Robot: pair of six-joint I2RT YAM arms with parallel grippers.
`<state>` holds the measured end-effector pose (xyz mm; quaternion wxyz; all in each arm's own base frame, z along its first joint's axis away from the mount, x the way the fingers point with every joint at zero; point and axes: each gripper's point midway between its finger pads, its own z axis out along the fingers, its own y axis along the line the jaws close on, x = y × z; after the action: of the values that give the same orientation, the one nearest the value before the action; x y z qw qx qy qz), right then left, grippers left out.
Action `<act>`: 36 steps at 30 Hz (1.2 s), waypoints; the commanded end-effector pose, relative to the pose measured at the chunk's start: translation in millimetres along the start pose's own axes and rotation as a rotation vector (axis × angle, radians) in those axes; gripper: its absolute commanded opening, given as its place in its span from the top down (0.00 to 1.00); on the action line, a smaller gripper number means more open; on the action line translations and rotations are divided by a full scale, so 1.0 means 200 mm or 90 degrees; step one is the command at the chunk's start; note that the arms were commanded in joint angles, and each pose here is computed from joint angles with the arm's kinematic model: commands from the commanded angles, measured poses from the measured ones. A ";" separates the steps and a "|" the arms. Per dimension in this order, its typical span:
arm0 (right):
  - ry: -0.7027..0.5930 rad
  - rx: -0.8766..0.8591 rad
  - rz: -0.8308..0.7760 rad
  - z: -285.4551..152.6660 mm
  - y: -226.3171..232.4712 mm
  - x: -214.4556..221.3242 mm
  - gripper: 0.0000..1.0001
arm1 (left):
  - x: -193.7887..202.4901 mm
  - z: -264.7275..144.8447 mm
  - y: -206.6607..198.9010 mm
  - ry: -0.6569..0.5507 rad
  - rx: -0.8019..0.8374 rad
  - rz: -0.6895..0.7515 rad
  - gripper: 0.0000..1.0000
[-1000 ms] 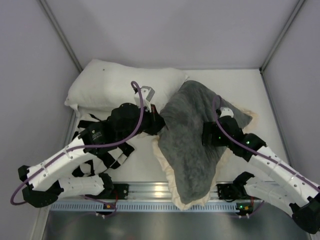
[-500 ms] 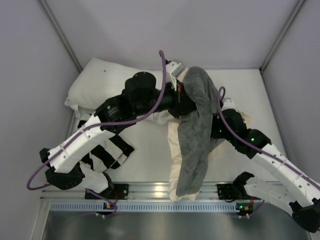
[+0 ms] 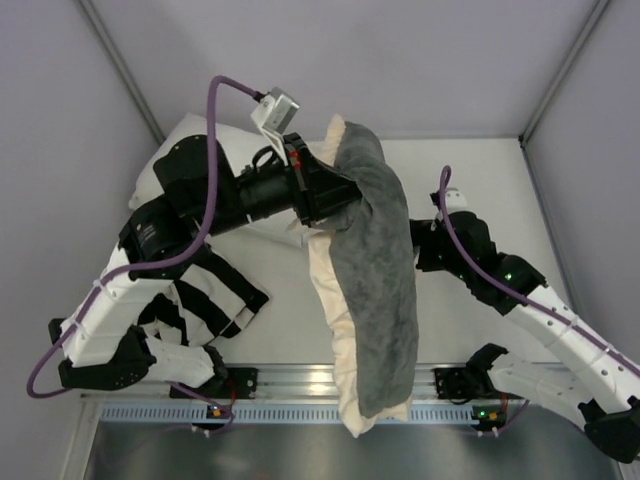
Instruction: Remove the pillowcase from the pillow
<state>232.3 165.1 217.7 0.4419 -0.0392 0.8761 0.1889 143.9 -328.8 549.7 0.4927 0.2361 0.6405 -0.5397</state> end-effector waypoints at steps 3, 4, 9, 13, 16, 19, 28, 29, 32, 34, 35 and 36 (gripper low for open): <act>0.011 -0.152 -0.013 0.03 0.28 -0.02 0.08 | -0.53 -0.44 -0.40 -0.243 0.152 0.027 1.00; 0.032 -0.175 -0.018 0.05 0.34 0.01 0.08 | -0.55 -0.48 -0.42 -0.254 0.162 0.031 1.00; 0.047 -0.300 -0.015 -0.03 0.63 0.04 0.08 | -0.53 -0.43 -0.48 -0.221 0.207 0.024 1.00; 0.015 -0.350 -0.022 -0.14 0.75 0.00 0.09 | -0.42 -0.25 -0.47 -0.149 0.228 0.013 1.00; 0.023 -0.407 -0.055 -0.23 0.83 0.03 0.10 | -0.34 -0.11 -0.41 -0.111 0.209 -0.004 1.00; 0.005 -0.369 -0.056 -0.27 0.77 0.01 0.10 | -0.28 -0.02 -0.34 -0.086 0.179 -0.016 1.00; -0.120 -0.016 0.031 -0.19 0.17 -0.19 0.02 | -0.22 -0.32 -0.28 -0.124 0.138 -0.052 1.00; -0.094 -0.036 0.036 -0.16 0.19 -0.17 0.02 | -0.16 -0.32 -0.21 -0.122 0.103 -0.060 1.00; -0.073 -0.030 0.074 -0.06 0.14 -0.25 0.02 | -0.18 -0.54 -0.19 -0.160 0.072 -0.063 1.00; -0.094 -0.007 0.098 -0.02 0.08 -0.35 0.02 | -0.15 -0.60 -0.14 -0.165 0.041 -0.070 1.00; -0.099 -0.013 0.103 0.01 0.08 -0.38 0.02 | -0.15 -0.66 -0.14 -0.170 0.040 -0.071 1.00; -0.109 -0.005 0.117 0.07 0.06 -0.45 0.02 | -0.14 -0.68 -0.13 -0.171 0.034 -0.073 1.00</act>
<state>265.3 163.4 255.7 0.4763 0.0411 0.8563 0.1955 81.8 -234.6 549.6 0.4899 0.1867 0.6053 -0.5989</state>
